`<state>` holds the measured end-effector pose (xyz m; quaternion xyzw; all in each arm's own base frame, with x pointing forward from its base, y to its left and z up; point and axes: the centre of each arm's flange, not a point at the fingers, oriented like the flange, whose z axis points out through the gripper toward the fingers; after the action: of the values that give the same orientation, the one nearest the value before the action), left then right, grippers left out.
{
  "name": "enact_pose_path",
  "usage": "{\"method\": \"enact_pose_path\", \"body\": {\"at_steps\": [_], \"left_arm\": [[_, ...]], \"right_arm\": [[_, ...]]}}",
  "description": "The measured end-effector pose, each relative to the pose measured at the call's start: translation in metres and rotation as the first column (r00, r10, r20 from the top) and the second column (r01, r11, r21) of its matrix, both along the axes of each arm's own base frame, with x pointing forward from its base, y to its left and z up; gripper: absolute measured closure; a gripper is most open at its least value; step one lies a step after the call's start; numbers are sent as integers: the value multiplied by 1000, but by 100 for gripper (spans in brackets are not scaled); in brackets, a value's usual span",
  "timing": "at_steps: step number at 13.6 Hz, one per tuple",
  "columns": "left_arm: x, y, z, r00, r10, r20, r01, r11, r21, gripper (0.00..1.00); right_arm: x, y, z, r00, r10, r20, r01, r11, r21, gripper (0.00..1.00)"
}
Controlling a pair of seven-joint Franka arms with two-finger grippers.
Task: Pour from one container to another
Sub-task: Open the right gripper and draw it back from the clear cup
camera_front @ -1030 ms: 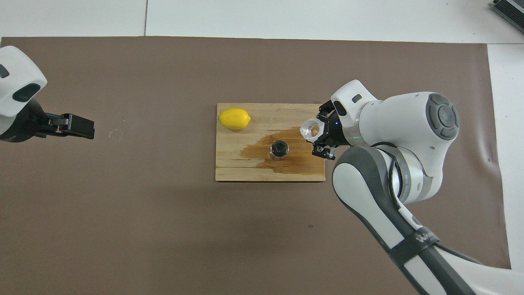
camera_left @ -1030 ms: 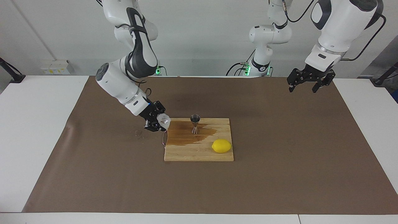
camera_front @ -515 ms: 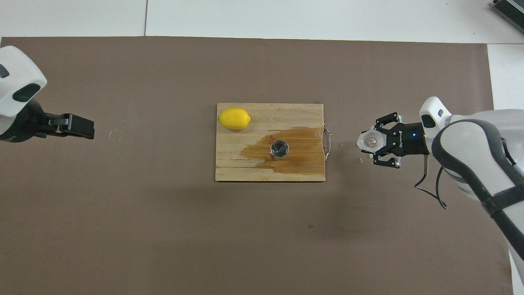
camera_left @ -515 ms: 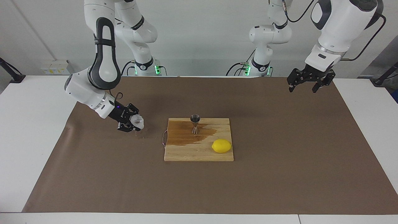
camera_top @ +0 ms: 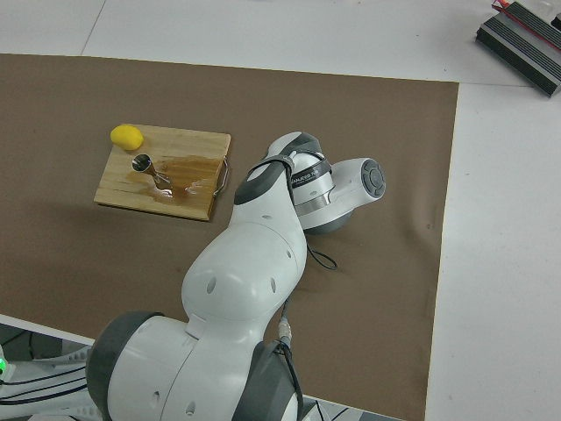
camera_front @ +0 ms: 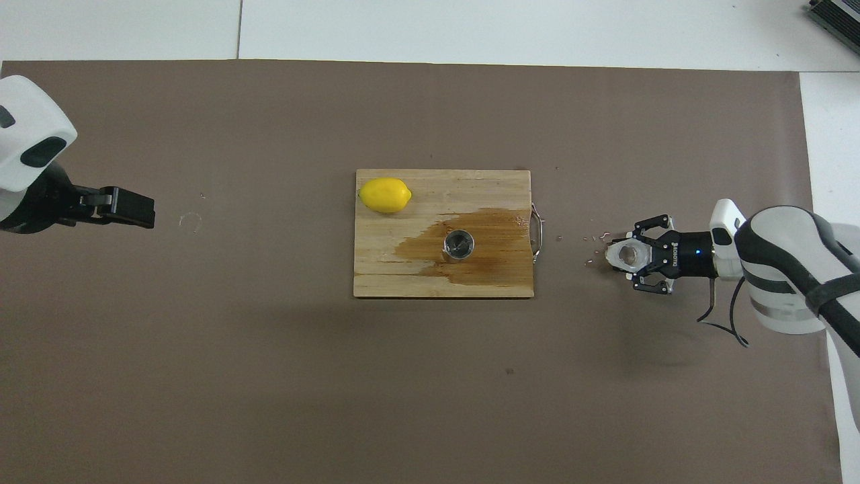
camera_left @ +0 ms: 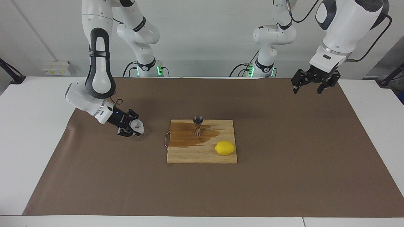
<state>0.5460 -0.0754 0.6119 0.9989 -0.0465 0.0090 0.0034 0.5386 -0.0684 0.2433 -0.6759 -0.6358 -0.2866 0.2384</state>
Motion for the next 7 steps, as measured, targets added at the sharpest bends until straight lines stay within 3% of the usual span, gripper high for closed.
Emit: {"method": "enact_pose_path", "body": {"at_steps": [3,5,7], "left_arm": [[0,0,0,1000,0,0,0,1000,0,0],[0,0,0,1000,0,0,0,1000,0,0],[0,0,0,1000,0,0,0,1000,0,0]], "right_arm": [[6,4,9,1000,8,14,-8,1000,2,22],[15,7,44,1000,-5,15,6,999,-35,1],[12,11,93,998,-36,-57,30,995,-100,0]]}}
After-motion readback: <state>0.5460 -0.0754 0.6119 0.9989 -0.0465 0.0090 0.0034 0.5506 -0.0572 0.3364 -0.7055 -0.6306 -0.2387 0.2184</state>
